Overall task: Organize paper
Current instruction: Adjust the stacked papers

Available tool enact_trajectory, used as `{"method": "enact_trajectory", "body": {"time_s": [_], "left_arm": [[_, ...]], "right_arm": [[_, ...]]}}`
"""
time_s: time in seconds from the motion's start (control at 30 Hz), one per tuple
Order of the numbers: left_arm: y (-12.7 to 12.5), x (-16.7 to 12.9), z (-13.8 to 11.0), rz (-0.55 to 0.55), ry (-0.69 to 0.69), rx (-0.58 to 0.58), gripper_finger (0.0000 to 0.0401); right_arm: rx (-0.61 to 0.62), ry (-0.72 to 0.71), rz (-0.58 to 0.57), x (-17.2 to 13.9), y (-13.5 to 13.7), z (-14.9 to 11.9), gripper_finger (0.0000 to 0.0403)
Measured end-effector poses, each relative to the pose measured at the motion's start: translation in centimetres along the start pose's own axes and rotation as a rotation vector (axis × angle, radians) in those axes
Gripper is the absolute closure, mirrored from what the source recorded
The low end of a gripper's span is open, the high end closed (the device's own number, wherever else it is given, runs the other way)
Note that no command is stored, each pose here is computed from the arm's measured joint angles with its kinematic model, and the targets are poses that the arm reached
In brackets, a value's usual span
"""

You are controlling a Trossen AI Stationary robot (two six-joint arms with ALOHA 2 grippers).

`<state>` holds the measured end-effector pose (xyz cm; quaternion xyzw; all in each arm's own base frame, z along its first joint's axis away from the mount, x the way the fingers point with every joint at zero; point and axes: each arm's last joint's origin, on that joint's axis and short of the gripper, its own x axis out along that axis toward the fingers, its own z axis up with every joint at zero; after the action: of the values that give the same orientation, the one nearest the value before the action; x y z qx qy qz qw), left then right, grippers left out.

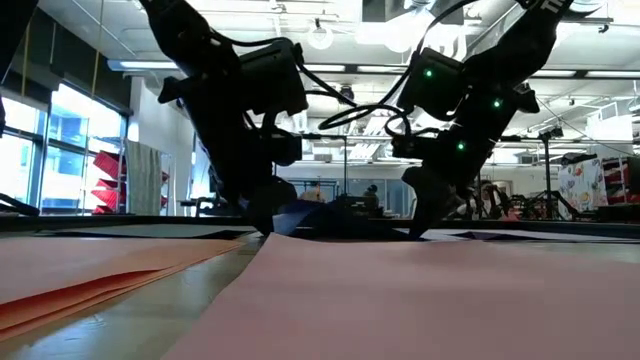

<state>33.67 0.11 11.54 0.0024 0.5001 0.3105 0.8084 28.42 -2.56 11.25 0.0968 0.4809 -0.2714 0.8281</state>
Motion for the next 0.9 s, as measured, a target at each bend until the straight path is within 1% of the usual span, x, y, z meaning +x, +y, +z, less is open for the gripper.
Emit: {"method": "enact_trajectory", "body": {"time_s": [0.13,0.27,0.47,0.57,0.73,0.9], "left_arm": [[-0.8,-1.3,0.7,-0.016,0.035,0.049,0.0401],[-1.3,-2.2,1.5,-0.012,0.026,0.066,0.0401],[-1.0,-2.3,1.3,0.046,0.030,0.081,0.0401],[-0.7,-2.3,1.1,0.091,0.044,0.067,0.0401],[0.1,-1.7,0.9,0.117,0.078,0.025,0.0401],[0.7,-0.1,0.0,0.085,0.094,-0.016,0.0401]], "right_arm": [[0.000,0.019,-0.014,-0.2,0.0,-0.2,0.0403],[-0.005,0.029,-0.019,-0.4,-0.1,-0.3,0.0403],[-0.003,0.026,-0.008,-1.1,-0.3,-0.2,0.0403],[0.024,-0.001,-0.013,-1.6,-0.4,0.1,0.0403],[0.074,-0.009,-0.044,-1.8,-0.8,0.2,0.0403],[0.094,0.042,-0.064,-0.9,-1.1,-0.3,0.0403]]}}
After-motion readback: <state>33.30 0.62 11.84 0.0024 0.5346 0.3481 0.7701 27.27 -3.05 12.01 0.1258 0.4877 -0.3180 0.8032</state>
